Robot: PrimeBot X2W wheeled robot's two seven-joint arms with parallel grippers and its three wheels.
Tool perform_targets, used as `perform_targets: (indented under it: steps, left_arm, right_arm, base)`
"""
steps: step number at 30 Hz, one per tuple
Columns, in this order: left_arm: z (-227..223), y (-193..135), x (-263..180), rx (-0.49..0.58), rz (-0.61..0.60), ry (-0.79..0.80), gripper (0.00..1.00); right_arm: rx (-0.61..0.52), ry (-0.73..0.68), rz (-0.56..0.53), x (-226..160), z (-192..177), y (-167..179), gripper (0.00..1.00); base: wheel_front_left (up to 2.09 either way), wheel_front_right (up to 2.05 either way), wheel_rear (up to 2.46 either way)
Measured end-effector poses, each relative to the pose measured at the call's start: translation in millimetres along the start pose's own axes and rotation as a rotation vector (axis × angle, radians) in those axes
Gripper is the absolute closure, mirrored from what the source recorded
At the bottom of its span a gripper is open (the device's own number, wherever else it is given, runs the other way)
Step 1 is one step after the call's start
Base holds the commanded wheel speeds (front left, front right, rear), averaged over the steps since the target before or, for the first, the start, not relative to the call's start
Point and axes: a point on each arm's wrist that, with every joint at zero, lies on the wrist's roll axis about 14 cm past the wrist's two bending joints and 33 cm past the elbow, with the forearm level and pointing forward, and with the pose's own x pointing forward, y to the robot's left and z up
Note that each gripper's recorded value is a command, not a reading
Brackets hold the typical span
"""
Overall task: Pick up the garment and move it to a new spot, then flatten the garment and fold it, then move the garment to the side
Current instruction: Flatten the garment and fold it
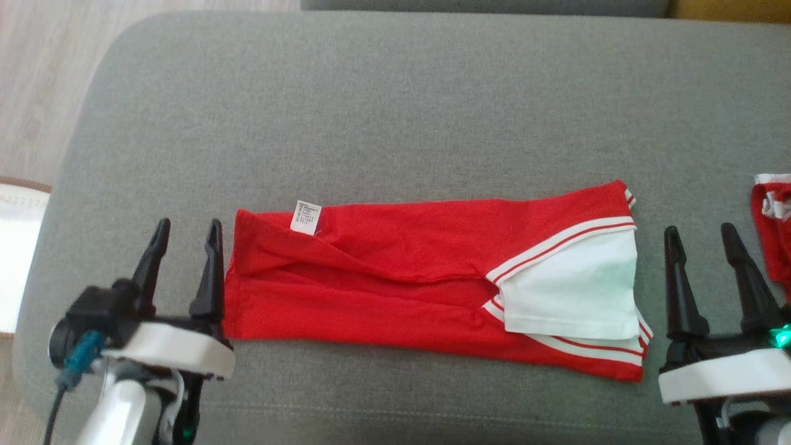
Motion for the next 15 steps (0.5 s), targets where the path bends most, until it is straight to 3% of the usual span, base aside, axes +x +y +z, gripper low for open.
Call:
perform_targets:
  steps: [15]
  left_arm:
    - [4.5,-13.4,-18.4,0.024,-0.019,-0.004,0.00]
  right_arm:
    - [0.005,0.032,-0.021,-13.2,-10.0,-5.4,0.00]
  base:
    - [0.00,0.00,0.00]
